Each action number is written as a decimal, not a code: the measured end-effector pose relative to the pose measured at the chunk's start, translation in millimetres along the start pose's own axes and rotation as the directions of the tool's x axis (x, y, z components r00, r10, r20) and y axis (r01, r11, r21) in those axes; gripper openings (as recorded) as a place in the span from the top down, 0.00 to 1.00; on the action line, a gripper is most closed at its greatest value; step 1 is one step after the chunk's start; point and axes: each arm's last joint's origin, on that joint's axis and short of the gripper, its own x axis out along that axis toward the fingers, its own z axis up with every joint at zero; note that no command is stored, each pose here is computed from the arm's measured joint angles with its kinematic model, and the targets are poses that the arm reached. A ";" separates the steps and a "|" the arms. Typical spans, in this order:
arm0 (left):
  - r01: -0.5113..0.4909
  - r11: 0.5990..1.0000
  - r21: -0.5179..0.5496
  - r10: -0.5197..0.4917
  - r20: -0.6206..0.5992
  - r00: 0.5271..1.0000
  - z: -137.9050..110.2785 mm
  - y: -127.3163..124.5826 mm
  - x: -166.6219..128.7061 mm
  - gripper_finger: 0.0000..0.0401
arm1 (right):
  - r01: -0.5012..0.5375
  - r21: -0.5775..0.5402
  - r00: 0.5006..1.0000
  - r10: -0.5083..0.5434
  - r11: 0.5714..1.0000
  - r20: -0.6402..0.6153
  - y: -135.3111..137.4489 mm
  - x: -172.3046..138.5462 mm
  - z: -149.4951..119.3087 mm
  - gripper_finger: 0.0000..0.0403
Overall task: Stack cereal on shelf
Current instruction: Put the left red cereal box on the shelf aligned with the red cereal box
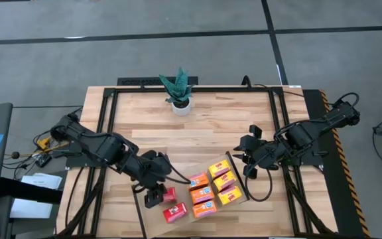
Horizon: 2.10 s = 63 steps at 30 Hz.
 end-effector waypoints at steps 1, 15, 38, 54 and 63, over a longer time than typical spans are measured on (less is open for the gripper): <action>0.020 1.000 -0.007 -0.020 0.008 1.000 0.9 -0.5 -3.0 0.50 | 0.000 0.000 1.000 0.000 1.000 0.000 0.0 0.1 -0.1 0.68; -0.129 0.987 -0.091 0.111 -0.180 0.977 -44.9 -2.2 -22.9 0.62 | 0.000 0.002 1.000 0.000 1.000 0.000 0.0 0.0 0.0 0.68; -0.173 0.985 0.011 0.173 -0.116 0.978 -70.0 -33.9 21.7 0.99 | -0.001 0.002 1.000 0.001 1.000 0.000 0.1 0.1 0.1 0.68; -0.094 0.995 -0.015 0.093 -0.064 0.994 -60.1 -41.9 34.3 1.00 | -0.001 0.001 1.000 0.001 1.000 0.000 0.2 -0.1 -0.1 0.68; -0.127 0.992 0.021 0.129 -0.105 0.986 -62.5 -36.7 31.4 1.00 | -0.001 0.001 1.000 0.001 1.000 -0.001 0.3 0.0 -0.2 0.68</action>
